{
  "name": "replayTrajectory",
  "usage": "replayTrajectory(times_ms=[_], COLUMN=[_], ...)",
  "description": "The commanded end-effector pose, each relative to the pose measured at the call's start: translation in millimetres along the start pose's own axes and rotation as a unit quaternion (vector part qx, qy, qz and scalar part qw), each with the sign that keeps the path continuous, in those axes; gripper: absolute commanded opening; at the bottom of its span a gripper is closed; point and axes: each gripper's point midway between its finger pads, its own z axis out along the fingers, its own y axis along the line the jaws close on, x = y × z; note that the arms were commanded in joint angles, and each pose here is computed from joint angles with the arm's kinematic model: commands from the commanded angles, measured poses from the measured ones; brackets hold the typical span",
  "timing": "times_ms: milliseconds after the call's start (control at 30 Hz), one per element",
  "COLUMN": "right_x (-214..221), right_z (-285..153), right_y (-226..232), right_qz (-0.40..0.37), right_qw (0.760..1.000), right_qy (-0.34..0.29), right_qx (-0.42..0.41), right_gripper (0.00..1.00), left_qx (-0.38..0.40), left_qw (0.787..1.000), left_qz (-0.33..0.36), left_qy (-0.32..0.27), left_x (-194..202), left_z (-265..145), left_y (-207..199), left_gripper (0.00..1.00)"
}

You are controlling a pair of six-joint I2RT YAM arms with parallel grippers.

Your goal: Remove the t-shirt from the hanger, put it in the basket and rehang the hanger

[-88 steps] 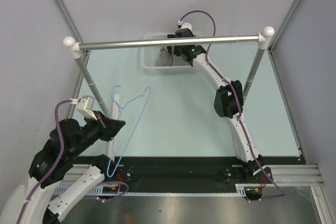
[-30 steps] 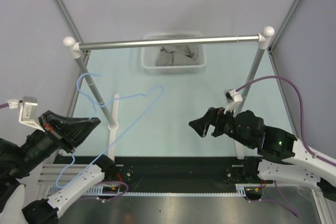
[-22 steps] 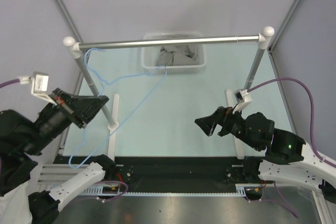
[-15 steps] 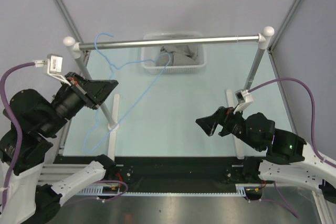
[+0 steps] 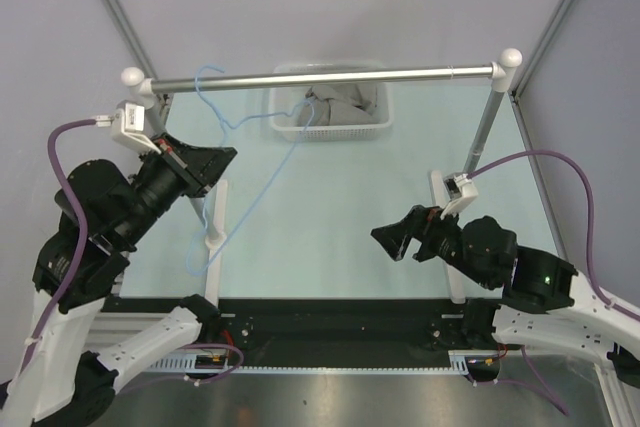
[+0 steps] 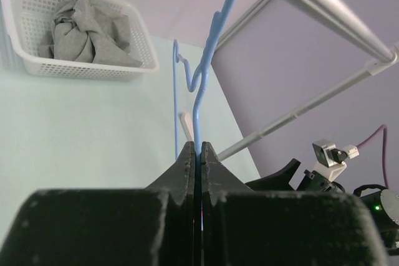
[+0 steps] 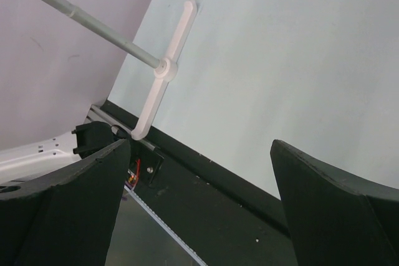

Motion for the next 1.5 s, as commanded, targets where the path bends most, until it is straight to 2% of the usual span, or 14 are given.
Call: replayTrajectory(times_ms=[0, 233, 400, 567, 833, 967, 1100, 1167, 1300, 1367, 1467], right_x=[-3.5, 2.3, 2.3, 1.8, 5.5, 7.5, 8.6, 9.7, 10.9, 12.0, 13.0], right_z=[5.8, 8.5, 8.2, 7.7, 5.1, 5.0, 3.8, 3.7, 5.5, 7.0, 9.0], right_y=[4.2, 1.5, -0.7, -3.4, -11.0, -15.1, -17.8, -19.3, -19.6, -19.3, -17.5], right_qz=[0.011, 0.019, 0.019, 0.022, 0.025, 0.025, 0.027, 0.026, 0.024, 0.024, 0.024], right_qw=[1.000, 1.000, 1.000, 1.000, 0.999, 0.999, 0.999, 0.999, 0.999, 0.999, 0.999], right_qy=[-0.010, -0.007, -0.007, -0.009, -0.009, -0.010, -0.010, -0.010, -0.009, -0.007, -0.005], right_qx=[-0.001, 0.001, 0.006, 0.012, 0.020, 0.025, 0.028, 0.029, 0.029, 0.029, 0.027], right_gripper=[1.00, 1.00, 1.00, 1.00, 1.00, 1.00, 1.00, 0.99, 1.00, 1.00, 1.00], left_qx=[0.019, 0.033, 0.051, 0.055, 0.042, 0.026, 0.007, 0.014, 0.047, 0.053, 0.066], left_qw=[1.000, 0.999, 0.998, 0.997, 0.997, 0.996, 0.996, 0.995, 0.994, 0.993, 0.992], left_qz=[-0.022, -0.026, -0.020, -0.011, 0.007, 0.040, 0.063, 0.069, 0.073, 0.077, 0.078], left_qy=[-0.009, 0.002, 0.037, 0.047, 0.059, 0.076, 0.068, 0.070, 0.065, 0.071, 0.079], left_x=[1.8, 9.9, 37.8, 57.2, 90.4, 110.2, 110.2, 113.2, 109.4, 110.5, 111.6], left_z=[6.6, 20.6, 36.7, 49.8, 73.1, 85.2, 84.8, 82.3, 72.3, 69.8, 67.4], left_y=[-4.7, -10.3, -25.3, -39.0, -49.2, -50.9, -40.0, -38.1, -42.5, -44.0, -48.5], left_gripper=[0.00, 0.00, 0.00, 0.00, 0.00, 0.00, 0.00, 0.05, 0.22, 0.24, 0.37])
